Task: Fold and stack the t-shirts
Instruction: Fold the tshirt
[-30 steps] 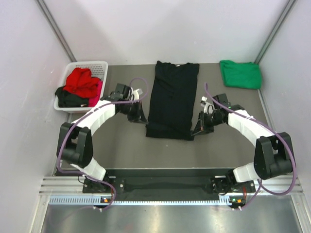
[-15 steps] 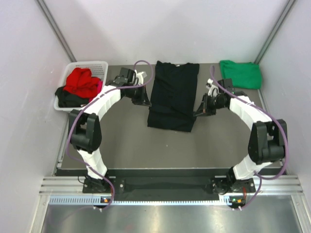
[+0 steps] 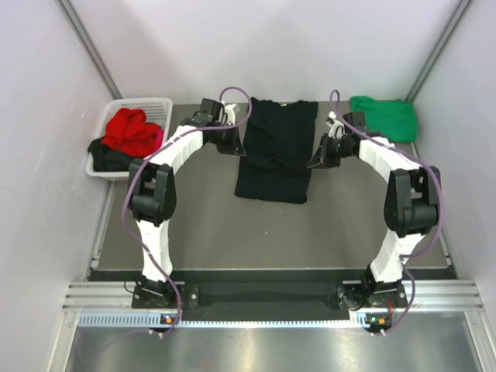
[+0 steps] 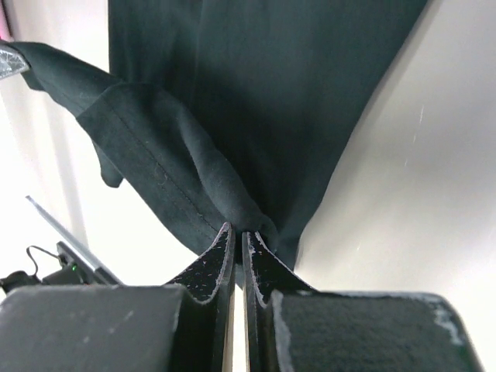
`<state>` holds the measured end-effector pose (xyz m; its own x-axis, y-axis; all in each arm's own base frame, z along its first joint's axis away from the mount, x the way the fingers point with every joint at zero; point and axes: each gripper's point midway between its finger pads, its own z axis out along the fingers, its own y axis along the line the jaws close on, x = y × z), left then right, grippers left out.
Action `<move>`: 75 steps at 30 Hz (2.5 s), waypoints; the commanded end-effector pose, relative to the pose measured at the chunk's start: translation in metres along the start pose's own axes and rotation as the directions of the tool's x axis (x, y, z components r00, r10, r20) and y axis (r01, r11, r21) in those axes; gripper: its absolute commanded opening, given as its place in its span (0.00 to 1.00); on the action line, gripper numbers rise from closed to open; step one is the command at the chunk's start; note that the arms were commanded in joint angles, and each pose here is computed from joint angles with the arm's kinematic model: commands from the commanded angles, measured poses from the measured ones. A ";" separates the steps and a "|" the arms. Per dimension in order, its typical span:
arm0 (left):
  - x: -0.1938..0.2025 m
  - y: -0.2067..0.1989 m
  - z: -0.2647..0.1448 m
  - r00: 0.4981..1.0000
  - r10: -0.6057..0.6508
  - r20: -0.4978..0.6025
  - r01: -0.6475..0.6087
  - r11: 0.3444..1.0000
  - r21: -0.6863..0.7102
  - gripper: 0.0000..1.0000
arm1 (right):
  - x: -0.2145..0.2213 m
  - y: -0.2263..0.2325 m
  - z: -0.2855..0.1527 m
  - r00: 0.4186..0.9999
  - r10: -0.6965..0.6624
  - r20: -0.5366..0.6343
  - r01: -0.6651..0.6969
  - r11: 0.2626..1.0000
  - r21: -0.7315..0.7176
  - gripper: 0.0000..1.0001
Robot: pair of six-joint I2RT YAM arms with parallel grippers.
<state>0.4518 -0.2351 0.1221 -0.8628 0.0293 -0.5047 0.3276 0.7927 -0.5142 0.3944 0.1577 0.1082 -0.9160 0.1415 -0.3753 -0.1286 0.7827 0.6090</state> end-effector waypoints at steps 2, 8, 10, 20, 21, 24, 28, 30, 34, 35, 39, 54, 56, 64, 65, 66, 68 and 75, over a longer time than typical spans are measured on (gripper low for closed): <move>-0.043 -0.001 -0.007 0.991 0.059 0.121 -0.057 0.998 -0.013 0.00 | -0.044 0.008 0.001 0.993 -0.067 0.097 0.068 0.998 -0.009 0.00; -0.058 0.007 0.003 0.987 0.068 0.148 -0.065 0.998 -0.025 0.00 | -0.060 0.004 0.014 0.991 -0.085 0.100 0.085 0.996 0.004 0.00; -0.062 0.009 0.009 0.986 0.073 0.148 -0.070 0.997 -0.025 0.00 | -0.062 0.000 0.020 0.991 -0.089 0.096 0.088 0.996 0.011 0.00; -0.088 0.032 -0.007 0.970 0.096 0.222 -0.053 0.980 -0.189 0.41 | -0.092 0.001 0.001 0.968 -0.180 0.172 0.168 0.982 0.084 0.56; -0.089 0.029 -0.026 0.966 0.103 0.238 -0.053 0.977 -0.209 0.43 | -0.093 0.005 -0.018 0.963 -0.193 0.190 0.179 0.980 0.088 0.56; -0.060 0.028 -0.044 0.980 0.091 0.176 -0.052 0.976 -0.212 0.52 | -0.046 -0.001 -0.031 0.989 -0.110 0.098 0.105 0.993 0.051 0.56; 0.012 0.011 -0.032 0.999 -0.029 -0.030 0.029 1.000 -0.003 0.55 | 0.036 -0.019 -0.013 0.996 0.020 -0.087 -0.019 1.000 0.012 0.55; 0.049 0.016 -0.023 0.981 -0.148 -0.122 0.154 0.987 0.043 0.56 | 0.056 -0.027 -0.004 0.989 0.058 -0.133 -0.056 0.998 0.016 0.55; 0.082 0.016 -0.013 0.934 -0.288 -0.209 0.320 0.937 0.140 0.61 | 0.080 -0.036 0.011 0.976 0.098 -0.196 -0.099 0.995 0.006 0.55; 0.086 0.019 -0.012 0.927 -0.305 -0.218 0.339 0.931 0.135 0.67 | 0.082 -0.036 0.014 0.974 0.104 -0.203 -0.104 0.994 0.009 0.55; 0.094 0.027 -0.006 0.911 -0.341 -0.234 0.376 0.917 0.129 0.70 | 0.084 -0.035 0.026 0.968 0.110 -0.225 -0.113 0.994 -0.001 0.55; 0.103 0.041 0.014 0.883 -0.383 -0.273 0.421 0.902 0.095 0.63 | 0.088 -0.028 0.050 0.957 0.125 -0.260 -0.133 0.991 -0.013 0.54; 0.103 0.042 0.016 0.880 -0.387 -0.275 0.425 0.900 0.095 0.61 | 0.089 -0.029 0.051 0.956 0.132 -0.263 -0.138 0.990 -0.006 0.53; 0.104 0.041 0.028 0.874 -0.386 -0.294 0.430 0.898 0.098 0.46 | 0.098 -0.035 0.054 0.946 0.165 -0.279 -0.169 0.986 0.011 0.38; 0.104 0.040 0.029 0.874 -0.384 -0.297 0.429 0.898 0.101 0.44 | 0.099 -0.034 0.055 0.945 0.166 -0.283 -0.171 0.985 0.004 0.35; 0.103 0.038 0.030 0.875 -0.381 -0.299 0.429 0.896 0.115 0.39 | 0.099 -0.033 0.056 0.945 0.164 -0.283 -0.172 0.985 -0.003 0.31; 0.104 0.031 0.031 0.874 -0.374 -0.311 0.432 0.890 0.144 0.29 | 0.097 -0.032 0.055 0.946 0.163 -0.279 -0.172 0.985 -0.009 0.22; 0.088 0.013 0.014 0.892 -0.351 -0.286 0.416 0.885 0.211 0.00 | 0.073 -0.020 0.041 0.967 0.139 -0.215 -0.154 0.986 -0.056 0.00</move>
<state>0.3779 -0.2228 0.0312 -0.9957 -0.0925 0.0012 -0.0598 0.6337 -0.7713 0.3276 0.1778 0.0200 -0.9937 0.1048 -0.0410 0.0482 0.7255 0.6866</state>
